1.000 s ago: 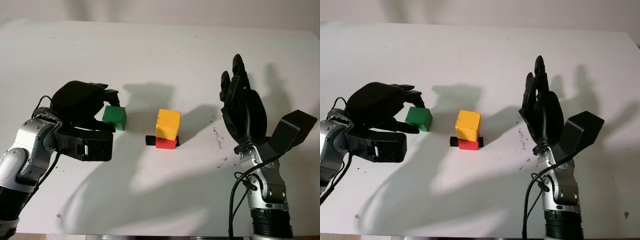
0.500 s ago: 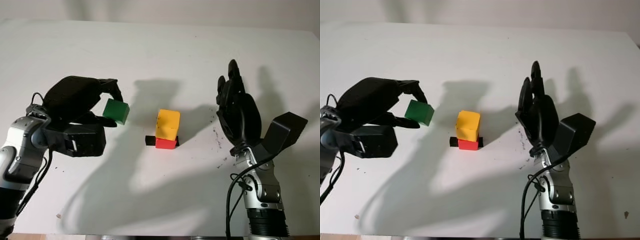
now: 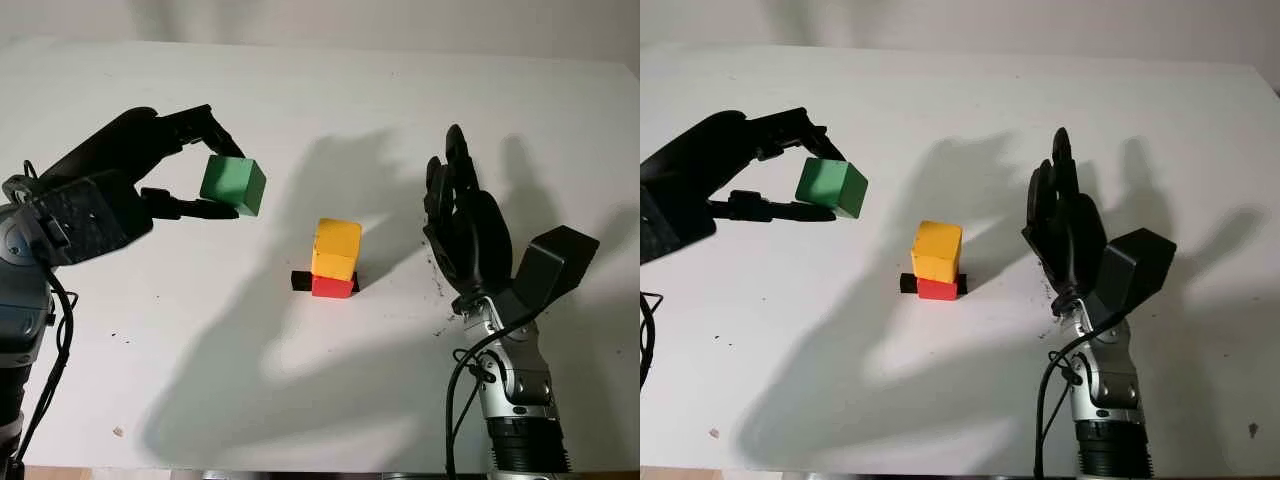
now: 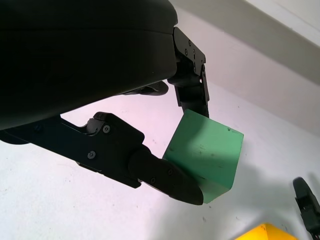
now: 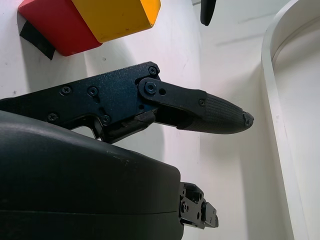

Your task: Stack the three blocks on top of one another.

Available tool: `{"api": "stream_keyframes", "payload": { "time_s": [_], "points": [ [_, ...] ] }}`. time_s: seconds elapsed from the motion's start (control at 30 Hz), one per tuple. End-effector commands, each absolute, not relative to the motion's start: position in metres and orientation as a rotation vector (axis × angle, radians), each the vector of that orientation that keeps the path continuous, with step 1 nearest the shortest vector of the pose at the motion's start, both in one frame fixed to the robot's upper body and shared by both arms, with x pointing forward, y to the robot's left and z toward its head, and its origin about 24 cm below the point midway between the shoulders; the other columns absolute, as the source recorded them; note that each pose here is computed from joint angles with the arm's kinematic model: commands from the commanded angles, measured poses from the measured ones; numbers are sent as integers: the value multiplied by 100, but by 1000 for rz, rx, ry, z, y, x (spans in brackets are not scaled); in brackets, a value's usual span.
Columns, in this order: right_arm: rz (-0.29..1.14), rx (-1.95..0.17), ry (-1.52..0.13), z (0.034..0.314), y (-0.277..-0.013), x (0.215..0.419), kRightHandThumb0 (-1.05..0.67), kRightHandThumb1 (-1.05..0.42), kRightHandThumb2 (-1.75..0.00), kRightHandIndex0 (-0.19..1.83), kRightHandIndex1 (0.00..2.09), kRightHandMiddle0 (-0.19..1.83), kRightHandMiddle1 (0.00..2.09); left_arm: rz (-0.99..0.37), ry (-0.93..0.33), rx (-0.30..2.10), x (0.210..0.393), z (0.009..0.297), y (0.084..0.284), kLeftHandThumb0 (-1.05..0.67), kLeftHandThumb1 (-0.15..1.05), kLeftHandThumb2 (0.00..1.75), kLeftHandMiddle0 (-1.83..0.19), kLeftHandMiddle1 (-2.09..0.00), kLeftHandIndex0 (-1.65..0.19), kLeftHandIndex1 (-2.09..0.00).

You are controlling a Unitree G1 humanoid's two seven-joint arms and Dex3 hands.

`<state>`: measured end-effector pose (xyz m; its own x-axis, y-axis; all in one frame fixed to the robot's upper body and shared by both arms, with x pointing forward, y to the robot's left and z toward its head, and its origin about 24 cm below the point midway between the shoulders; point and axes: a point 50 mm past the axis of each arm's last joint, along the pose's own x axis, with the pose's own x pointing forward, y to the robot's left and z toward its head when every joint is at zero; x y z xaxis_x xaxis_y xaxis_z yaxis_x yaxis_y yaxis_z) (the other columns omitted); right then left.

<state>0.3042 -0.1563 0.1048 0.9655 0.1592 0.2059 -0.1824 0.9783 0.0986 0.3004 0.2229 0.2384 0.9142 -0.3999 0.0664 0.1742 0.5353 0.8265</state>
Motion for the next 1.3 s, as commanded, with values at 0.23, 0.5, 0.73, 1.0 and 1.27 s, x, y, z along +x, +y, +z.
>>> {"api": "stream_keyframes", "payload": {
  "time_s": [0.23, 0.5, 0.73, 1.0, 1.27],
  "points": [
    [171, 103, -185, 104, -152, 305, -69, -105, -62, -19, 0, -19, 0, -448, -245, 1077, 306, 301, 197, -45, 94, 4, -34, -7, -43, -146],
    [173, 109, -175, 103, -149, 305, -68, -105, -64, -19, 0, -19, 0, -529, -158, 1107, 306, 326, 170, -44, 91, 5, -44, -9, -47, -149],
    [182, 137, -184, 100, -147, 305, -73, -105, -70, -19, 0, -19, 0, -569, -114, 1072, 306, 330, 150, -52, 93, 6, -42, -6, -41, -160],
    [171, 142, -189, 99, -147, 304, -77, -105, -68, -19, 0, -19, 0, -545, -77, 902, 300, 317, 138, -50, 97, 6, -36, -4, -32, -176],
    [169, 146, -199, 99, -150, 305, -75, -105, -67, -19, 0, -19, 0, -522, -73, 794, 294, 302, 136, -43, 101, 6, -33, -4, -30, -170]
  ]
}}
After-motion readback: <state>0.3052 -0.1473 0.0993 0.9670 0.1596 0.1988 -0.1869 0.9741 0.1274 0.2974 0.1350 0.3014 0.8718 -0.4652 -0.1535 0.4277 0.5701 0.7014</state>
